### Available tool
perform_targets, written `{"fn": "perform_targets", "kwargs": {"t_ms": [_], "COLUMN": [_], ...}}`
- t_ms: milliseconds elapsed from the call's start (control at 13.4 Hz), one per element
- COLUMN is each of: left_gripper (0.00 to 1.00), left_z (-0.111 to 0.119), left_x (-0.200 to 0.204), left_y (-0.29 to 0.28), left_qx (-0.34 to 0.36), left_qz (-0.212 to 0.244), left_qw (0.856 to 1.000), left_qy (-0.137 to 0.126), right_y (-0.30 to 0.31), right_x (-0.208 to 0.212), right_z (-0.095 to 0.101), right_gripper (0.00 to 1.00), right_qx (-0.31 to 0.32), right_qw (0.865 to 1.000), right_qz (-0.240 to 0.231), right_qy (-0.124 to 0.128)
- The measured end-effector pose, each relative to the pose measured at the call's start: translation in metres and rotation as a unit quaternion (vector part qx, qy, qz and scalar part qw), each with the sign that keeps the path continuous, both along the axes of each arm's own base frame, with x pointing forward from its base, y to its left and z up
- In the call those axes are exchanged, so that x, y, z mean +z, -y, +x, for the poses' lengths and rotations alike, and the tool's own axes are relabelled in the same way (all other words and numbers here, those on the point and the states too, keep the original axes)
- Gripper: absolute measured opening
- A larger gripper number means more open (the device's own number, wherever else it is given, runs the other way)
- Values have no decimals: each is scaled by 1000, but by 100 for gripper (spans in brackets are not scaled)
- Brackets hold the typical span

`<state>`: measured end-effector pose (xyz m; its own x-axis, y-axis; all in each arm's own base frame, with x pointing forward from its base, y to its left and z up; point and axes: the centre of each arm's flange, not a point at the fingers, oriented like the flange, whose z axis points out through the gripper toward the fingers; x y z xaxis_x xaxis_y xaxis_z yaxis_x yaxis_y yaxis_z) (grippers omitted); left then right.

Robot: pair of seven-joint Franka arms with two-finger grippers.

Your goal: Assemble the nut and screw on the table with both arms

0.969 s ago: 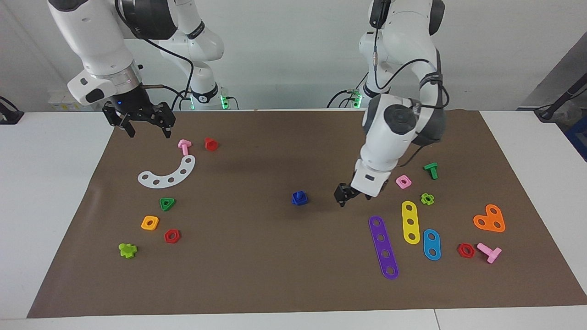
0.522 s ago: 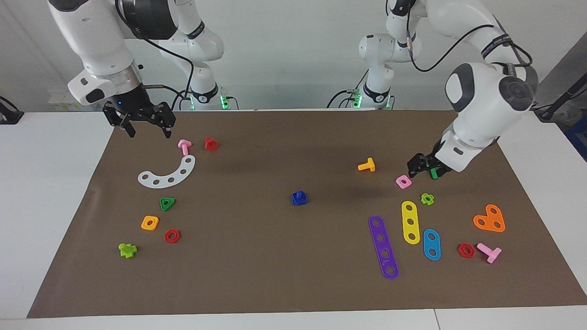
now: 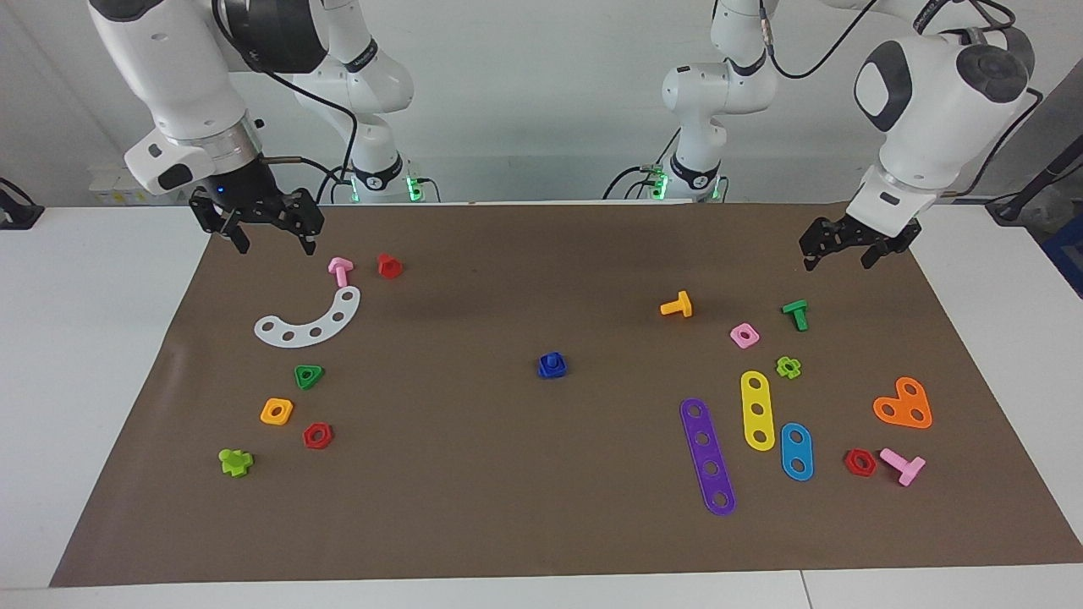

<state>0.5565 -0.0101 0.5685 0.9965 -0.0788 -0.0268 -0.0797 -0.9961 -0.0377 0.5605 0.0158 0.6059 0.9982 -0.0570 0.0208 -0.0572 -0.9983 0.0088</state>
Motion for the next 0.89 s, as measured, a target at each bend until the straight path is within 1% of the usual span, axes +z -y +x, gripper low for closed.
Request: {"fn": "perform_targets", "kwargs": {"t_ms": [224,373,671,894], "left_gripper": [100,100,100,100], "left_z": [-3,-2,-2,-3], "left_x": [23,31,35,34], "left_y": [3,4,2,-18], "left_qx": [1,3,5,23], "left_qz": [-9,-20,-21,-20], "left_qw": [1000,999,999,999], "left_qy": [20,28,32,26], "right_y": [0,0,0,0], "right_x": [0,0,0,0], "right_z": [0,0,0,0], "right_gripper": [100,100,100,100], "right_qx": [0,0,0,0], "right_qw": [1000,1000,1000,1000], "right_qz": [0,0,0,0], "right_qy": [0,0,0,0]}}
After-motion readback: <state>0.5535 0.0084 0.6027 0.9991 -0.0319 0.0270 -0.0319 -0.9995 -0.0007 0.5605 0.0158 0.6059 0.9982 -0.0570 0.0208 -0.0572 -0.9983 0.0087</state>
